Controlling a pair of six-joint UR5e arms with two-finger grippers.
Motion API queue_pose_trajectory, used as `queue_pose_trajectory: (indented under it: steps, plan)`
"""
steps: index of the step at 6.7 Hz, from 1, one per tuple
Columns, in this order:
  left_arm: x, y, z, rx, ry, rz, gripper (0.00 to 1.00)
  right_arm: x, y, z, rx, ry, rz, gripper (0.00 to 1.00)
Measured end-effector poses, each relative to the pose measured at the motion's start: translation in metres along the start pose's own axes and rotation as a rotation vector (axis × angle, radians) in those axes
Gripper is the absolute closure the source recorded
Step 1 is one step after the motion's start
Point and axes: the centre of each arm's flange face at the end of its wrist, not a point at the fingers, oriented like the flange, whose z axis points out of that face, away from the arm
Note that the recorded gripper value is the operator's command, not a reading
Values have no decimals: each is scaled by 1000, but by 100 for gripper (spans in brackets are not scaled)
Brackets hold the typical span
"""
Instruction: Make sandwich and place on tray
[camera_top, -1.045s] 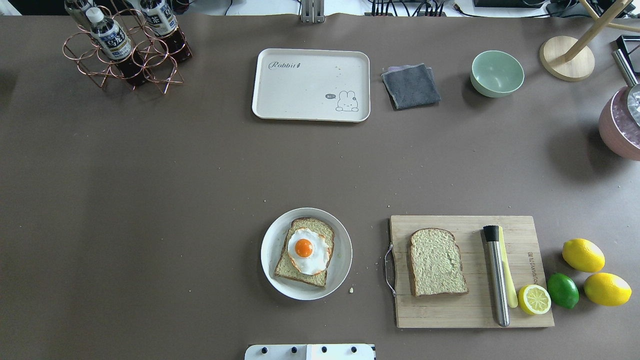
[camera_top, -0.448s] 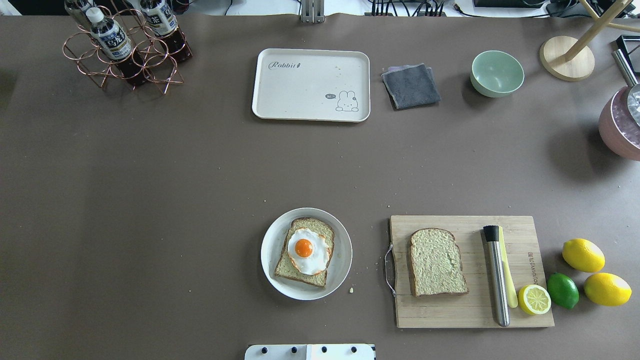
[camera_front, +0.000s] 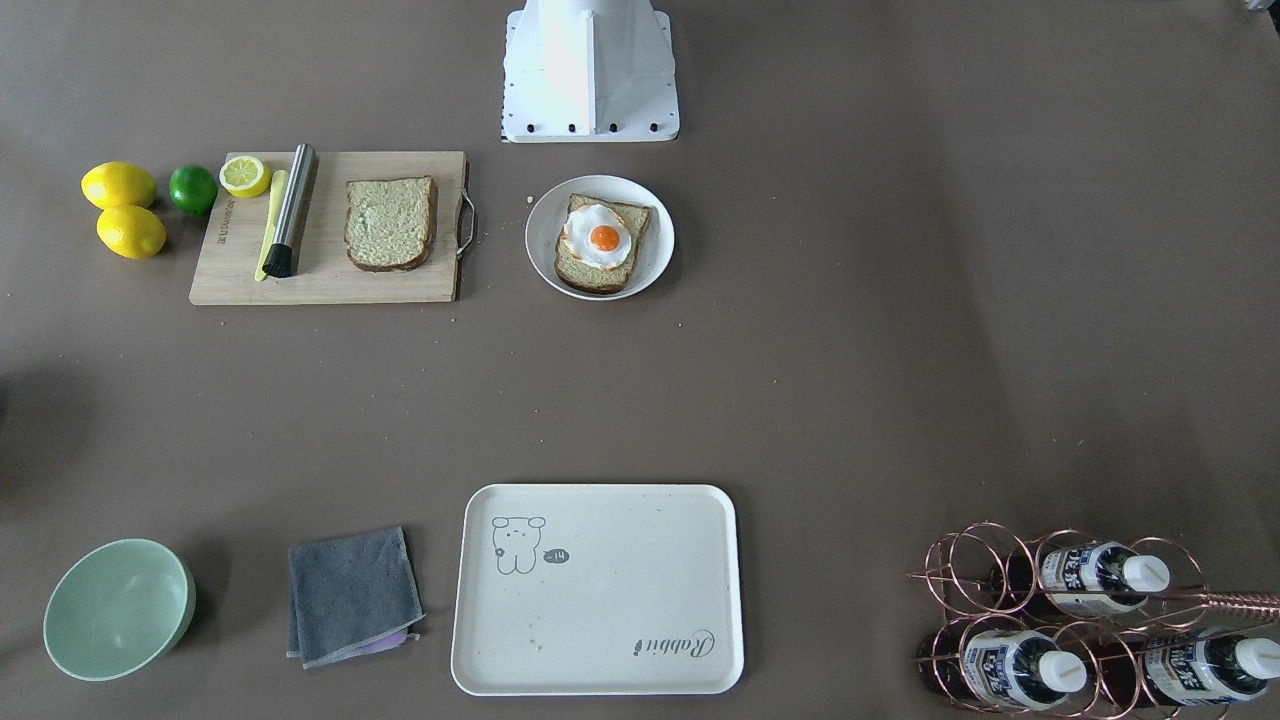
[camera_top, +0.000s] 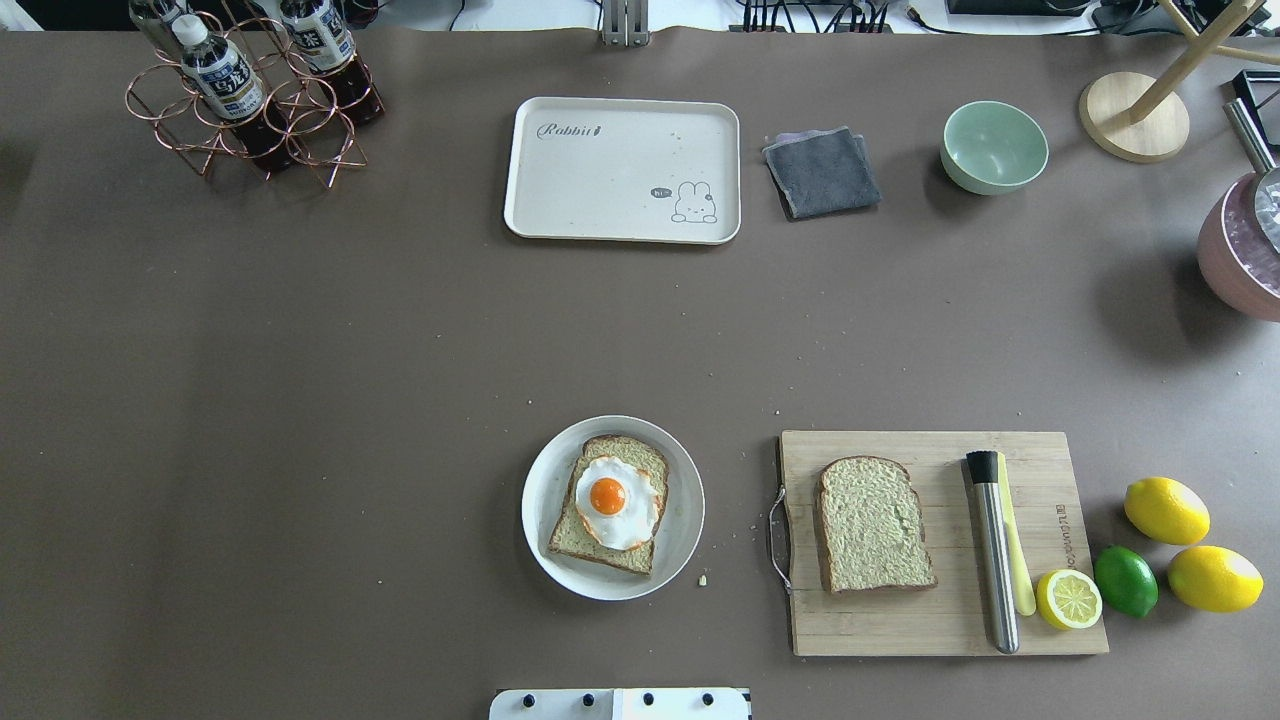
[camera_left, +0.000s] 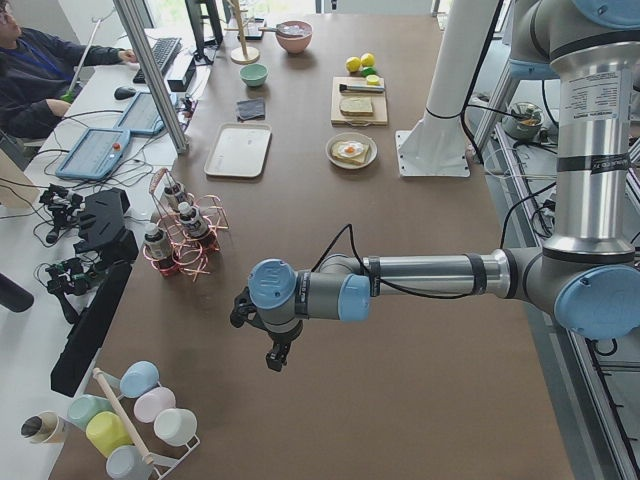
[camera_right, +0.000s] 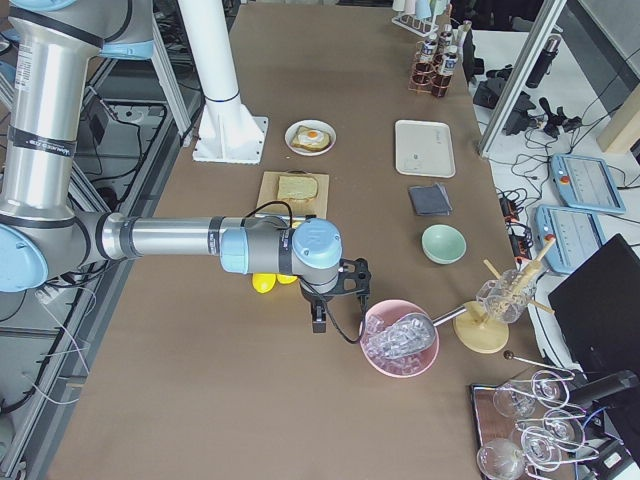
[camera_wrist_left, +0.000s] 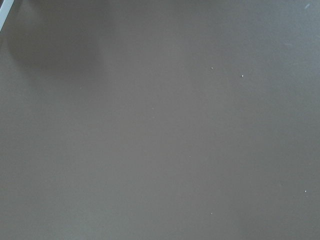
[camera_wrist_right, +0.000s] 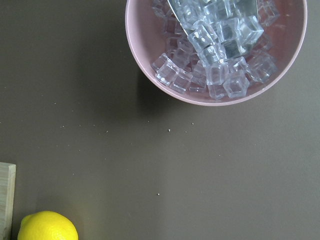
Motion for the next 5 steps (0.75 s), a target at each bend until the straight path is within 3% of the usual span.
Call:
queue_pose_trajectory:
  steps: [3,5]
  plan:
    - [35,-73,-45,98,14,99,2,-22,-18,-15,160,3,-194,0]
    - [89,-112,-92,187,-8,219,3,-46,-41,-16,180,-5,-264,0]
